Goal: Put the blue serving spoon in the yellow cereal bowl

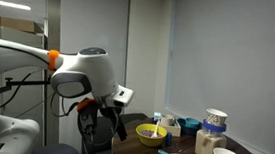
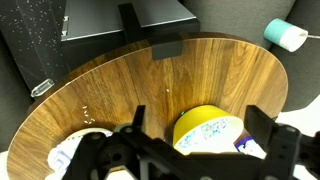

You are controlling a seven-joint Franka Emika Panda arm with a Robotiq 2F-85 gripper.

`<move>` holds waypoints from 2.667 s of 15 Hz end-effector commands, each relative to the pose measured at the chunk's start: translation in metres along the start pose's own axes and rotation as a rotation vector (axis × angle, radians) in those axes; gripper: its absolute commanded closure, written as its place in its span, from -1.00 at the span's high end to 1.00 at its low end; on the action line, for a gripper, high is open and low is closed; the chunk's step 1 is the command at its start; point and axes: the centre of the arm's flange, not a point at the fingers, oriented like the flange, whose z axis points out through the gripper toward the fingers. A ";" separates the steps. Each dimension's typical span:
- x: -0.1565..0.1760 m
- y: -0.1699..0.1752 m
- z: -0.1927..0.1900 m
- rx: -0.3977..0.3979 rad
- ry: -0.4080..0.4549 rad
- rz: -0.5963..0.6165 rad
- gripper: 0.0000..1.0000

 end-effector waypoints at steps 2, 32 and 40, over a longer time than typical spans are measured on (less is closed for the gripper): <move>0.000 -0.001 0.001 -0.002 -0.002 -0.003 1.00; 0.126 0.031 0.109 -0.132 0.095 0.714 1.00; 0.133 0.035 0.144 -0.132 0.082 0.756 1.00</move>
